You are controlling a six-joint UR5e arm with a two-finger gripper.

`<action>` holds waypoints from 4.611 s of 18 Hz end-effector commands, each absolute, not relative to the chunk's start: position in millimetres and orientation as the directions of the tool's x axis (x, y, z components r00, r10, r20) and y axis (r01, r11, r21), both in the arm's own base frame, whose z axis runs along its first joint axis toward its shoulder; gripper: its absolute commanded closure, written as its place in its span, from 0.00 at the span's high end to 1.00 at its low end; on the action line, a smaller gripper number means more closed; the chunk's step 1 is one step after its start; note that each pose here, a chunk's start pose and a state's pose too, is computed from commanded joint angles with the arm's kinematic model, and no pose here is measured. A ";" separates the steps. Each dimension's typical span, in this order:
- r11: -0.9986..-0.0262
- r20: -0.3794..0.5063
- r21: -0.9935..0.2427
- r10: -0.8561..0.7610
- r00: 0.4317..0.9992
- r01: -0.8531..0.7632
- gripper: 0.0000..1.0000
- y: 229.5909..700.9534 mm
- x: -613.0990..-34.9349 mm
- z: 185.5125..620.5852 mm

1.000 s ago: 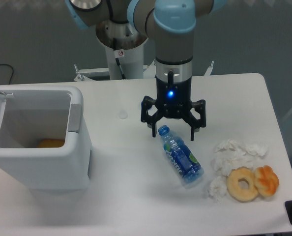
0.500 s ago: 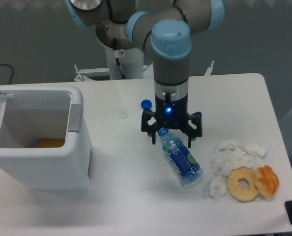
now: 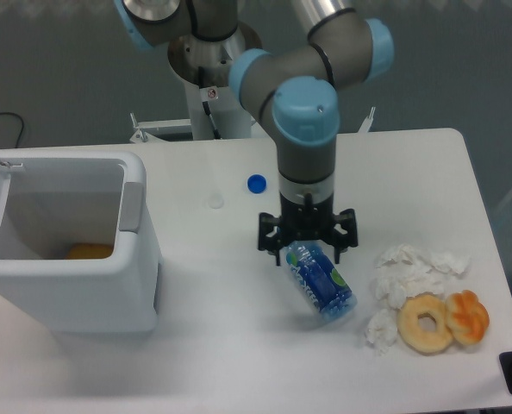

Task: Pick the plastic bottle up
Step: 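Move the open gripper down and over the lying water bottle, then lower the gripper around the bottle's blue-labelled middle, then close the gripper fingers on the bottle body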

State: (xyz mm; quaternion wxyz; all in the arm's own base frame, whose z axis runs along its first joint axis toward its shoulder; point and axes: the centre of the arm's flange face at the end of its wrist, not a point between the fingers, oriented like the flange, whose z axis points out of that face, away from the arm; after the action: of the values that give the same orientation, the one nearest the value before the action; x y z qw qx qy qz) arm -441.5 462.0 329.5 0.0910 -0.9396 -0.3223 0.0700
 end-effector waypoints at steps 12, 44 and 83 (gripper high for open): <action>-0.590 0.089 -0.179 0.787 0.611 0.787 1.00 483.8 -480.5 272.0; -0.685 0.070 -0.103 0.718 0.692 0.721 1.00 481.9 -499.3 209.8; -0.697 0.065 -0.139 0.703 0.709 0.704 0.85 485.9 -494.9 231.2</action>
State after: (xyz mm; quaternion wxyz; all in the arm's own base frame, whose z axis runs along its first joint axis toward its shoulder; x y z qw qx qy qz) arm -494.9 485.9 231.2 0.0769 -0.9211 -0.3817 -0.0035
